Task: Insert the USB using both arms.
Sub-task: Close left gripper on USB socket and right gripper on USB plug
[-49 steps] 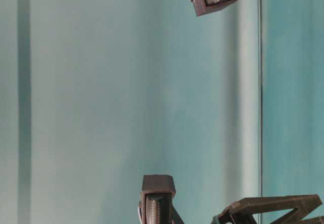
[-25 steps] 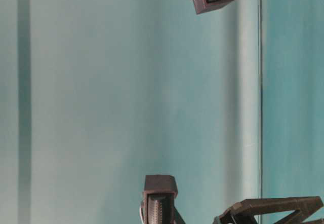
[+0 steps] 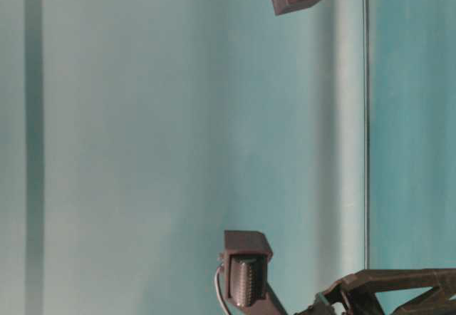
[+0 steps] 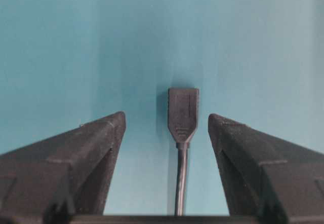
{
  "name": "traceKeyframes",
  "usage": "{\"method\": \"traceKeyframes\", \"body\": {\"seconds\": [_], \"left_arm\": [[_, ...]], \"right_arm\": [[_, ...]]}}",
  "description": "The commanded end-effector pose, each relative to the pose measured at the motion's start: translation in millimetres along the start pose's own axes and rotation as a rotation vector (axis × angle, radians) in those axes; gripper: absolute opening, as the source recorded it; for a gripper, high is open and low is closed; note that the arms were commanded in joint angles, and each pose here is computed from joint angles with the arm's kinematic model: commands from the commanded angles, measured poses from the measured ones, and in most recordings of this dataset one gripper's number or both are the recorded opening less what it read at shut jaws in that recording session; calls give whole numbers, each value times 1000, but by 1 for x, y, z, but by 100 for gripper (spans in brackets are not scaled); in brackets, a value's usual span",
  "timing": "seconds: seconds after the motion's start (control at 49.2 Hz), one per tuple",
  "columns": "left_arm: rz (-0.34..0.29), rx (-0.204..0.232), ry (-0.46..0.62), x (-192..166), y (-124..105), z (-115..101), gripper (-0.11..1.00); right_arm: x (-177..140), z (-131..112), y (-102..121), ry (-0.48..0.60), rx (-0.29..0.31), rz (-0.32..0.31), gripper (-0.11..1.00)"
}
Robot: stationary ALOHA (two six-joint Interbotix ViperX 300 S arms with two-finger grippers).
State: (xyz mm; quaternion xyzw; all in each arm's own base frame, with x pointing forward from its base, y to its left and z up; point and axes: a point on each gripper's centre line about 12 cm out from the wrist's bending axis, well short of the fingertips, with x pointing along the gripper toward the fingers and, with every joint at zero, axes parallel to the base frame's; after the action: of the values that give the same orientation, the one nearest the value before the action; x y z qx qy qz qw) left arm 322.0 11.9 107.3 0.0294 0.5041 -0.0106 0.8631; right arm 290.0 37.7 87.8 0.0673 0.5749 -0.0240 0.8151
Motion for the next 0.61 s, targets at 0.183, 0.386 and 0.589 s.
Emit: {"method": "traceKeyframes", "body": {"seconds": [0.183,0.386,0.589], "left_arm": [[-17,47,-8,5,-12,8,69],[-18,50,-14,5,-13,10,61],[-20,48,-2,8,-13,8,61]], "right_arm": [[-2,-2,15,6,-36,18,37],[-13,1,16,-10,-37,23,21],[-21,0,14,-5,-49,15,19]]}}
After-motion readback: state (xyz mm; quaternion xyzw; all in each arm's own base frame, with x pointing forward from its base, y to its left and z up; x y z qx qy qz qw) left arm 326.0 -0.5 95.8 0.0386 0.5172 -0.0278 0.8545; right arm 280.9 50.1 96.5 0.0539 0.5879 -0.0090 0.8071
